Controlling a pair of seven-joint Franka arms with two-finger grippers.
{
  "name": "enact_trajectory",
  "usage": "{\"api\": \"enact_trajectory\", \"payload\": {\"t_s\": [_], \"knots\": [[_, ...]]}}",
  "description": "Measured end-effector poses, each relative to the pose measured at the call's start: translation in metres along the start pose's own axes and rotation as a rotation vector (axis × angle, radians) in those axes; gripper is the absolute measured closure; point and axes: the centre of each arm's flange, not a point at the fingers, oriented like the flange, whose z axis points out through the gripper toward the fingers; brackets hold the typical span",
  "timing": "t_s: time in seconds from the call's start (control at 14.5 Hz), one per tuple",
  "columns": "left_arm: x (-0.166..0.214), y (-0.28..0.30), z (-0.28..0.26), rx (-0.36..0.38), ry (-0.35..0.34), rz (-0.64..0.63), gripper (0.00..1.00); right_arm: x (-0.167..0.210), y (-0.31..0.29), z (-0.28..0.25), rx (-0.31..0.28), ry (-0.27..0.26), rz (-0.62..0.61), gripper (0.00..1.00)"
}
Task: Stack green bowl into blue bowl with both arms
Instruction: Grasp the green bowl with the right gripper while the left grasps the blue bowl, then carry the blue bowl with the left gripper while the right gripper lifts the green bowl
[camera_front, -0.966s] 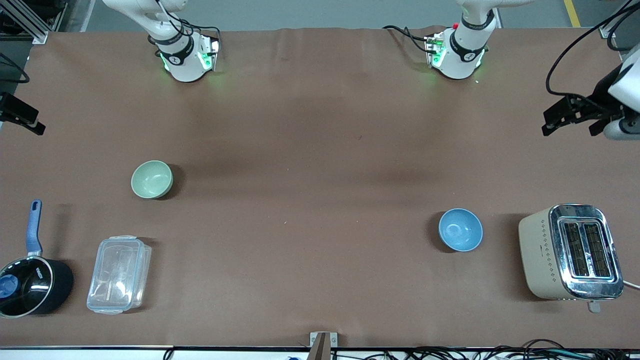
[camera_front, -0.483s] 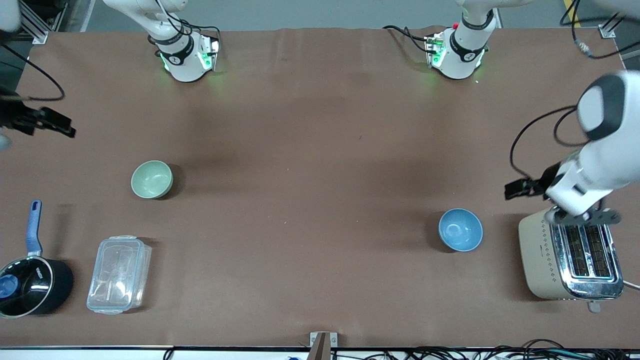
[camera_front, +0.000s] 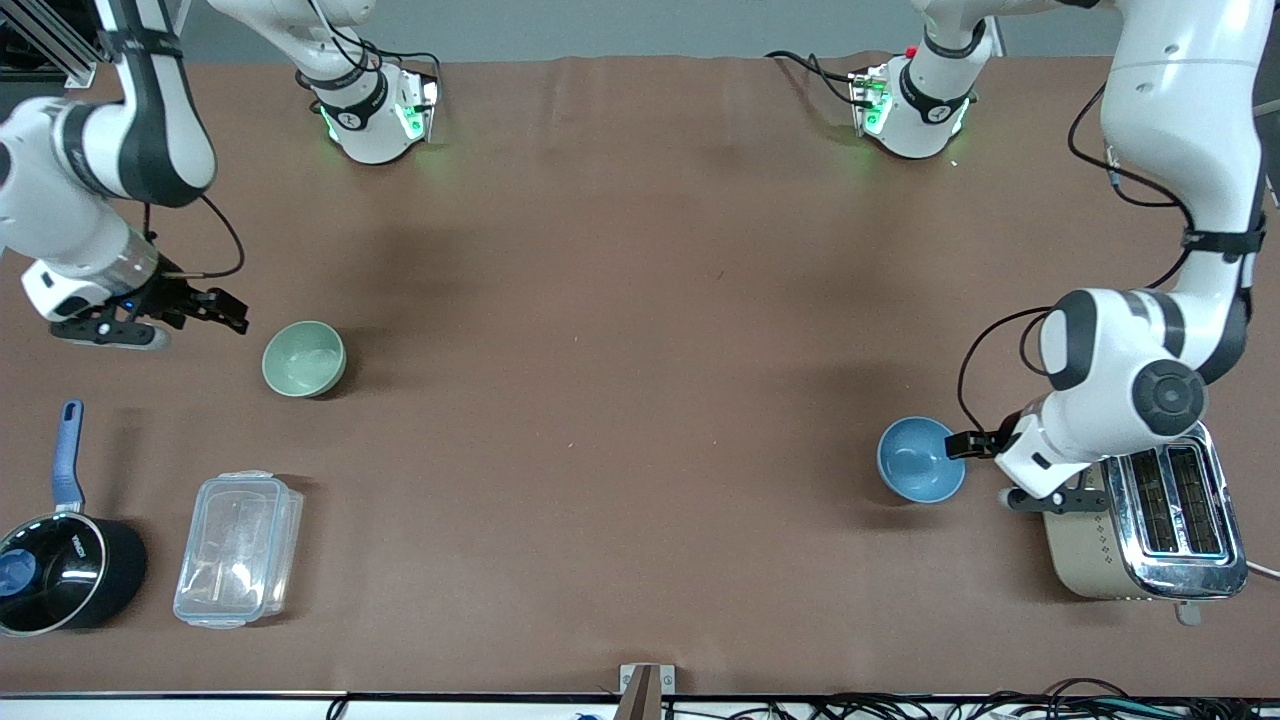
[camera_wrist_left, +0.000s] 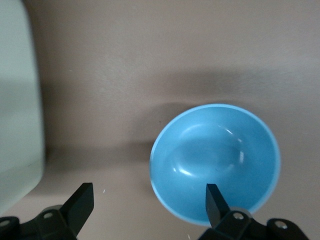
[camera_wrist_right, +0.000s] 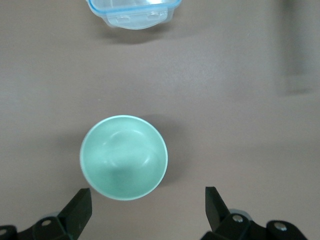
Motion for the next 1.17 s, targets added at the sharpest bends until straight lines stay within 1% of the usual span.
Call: {"api": "enact_trajectory", "payload": {"t_s": [0.14,0.21,0.28,0.48,0.62,0.69,0.76,0.83,0.9,1.03,1.17], "knots": [[-0.003,0.0,0.024,-0.004,-0.009,0.001,0.22,0.0,0.011,0.038,-0.003,0.005,-0.014,0.0],[-0.004,0.0,0.03,-0.005,-0.017,0.001,0.35,0.002,0.017,0.055,-0.005,0.01,-0.017,0.0],[-0.004,0.001,0.035,-0.005,-0.024,0.001,0.45,0.003,0.019,0.072,-0.007,0.016,-0.02,0.0],[-0.006,0.004,0.047,-0.008,-0.042,0.006,0.75,0.001,0.014,0.119,-0.012,0.063,-0.035,0.0],[-0.005,0.005,0.048,-0.01,-0.037,0.006,0.93,-0.007,0.008,0.143,-0.013,0.094,-0.045,0.0],[-0.003,0.007,0.043,-0.012,-0.03,0.01,0.95,-0.01,0.006,0.15,-0.013,0.098,-0.047,0.08],[0.0,0.009,0.038,-0.013,-0.018,0.011,0.95,-0.012,0.005,0.153,-0.012,0.097,-0.049,0.08],[0.004,0.011,0.033,-0.014,-0.003,0.006,0.95,-0.012,0.005,0.154,-0.012,0.097,-0.049,0.11],[0.008,0.017,0.026,-0.019,0.012,-0.004,0.95,-0.012,0.005,0.153,-0.012,0.098,-0.049,0.23],[0.013,0.049,0.006,-0.051,0.034,-0.042,0.95,-0.012,0.005,0.153,-0.012,0.099,-0.049,0.45],[0.01,0.097,-0.014,-0.089,0.026,-0.087,0.95,-0.012,0.005,0.152,-0.012,0.1,-0.049,0.66]]}}
